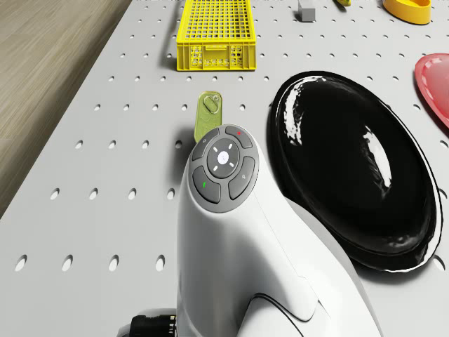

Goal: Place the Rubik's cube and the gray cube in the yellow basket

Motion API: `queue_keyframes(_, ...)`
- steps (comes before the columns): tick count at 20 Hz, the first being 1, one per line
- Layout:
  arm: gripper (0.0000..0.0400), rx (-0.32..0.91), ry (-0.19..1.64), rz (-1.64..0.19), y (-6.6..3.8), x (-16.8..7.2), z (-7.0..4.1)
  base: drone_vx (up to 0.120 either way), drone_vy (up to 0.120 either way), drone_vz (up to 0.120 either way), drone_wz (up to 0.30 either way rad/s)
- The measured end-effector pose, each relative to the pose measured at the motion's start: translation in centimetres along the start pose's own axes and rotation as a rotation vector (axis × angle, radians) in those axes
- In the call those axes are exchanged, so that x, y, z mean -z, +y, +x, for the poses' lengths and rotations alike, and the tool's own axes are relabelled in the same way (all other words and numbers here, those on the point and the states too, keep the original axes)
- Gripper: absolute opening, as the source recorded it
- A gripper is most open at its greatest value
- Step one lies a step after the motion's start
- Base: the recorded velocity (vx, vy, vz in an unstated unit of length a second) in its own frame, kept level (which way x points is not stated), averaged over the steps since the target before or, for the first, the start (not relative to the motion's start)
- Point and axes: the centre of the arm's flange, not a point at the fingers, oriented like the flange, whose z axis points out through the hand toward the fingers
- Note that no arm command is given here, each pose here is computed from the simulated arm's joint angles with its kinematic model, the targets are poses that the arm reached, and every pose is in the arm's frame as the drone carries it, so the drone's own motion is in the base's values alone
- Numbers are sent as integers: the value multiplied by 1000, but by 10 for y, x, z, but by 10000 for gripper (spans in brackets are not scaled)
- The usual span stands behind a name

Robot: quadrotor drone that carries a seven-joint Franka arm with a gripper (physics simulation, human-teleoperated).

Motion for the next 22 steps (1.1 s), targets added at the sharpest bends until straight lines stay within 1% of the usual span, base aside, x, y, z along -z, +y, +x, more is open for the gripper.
queue_keyframes(4,400,0,0,0,0,-6,0,0,0,0,0)
queue_keyframes(13,400,0,0,0,0,-38,0,0,0,0,0)
queue_keyframes(19,400,-1,0,0,-2,-45,3,0,0,0,0)
queue_keyframes(20,394,-1,0,0,-3,-46,3,0,0,0,0)
queue_keyframes(22,367,-1,0,0,-3,-47,3,0,0,0,0)
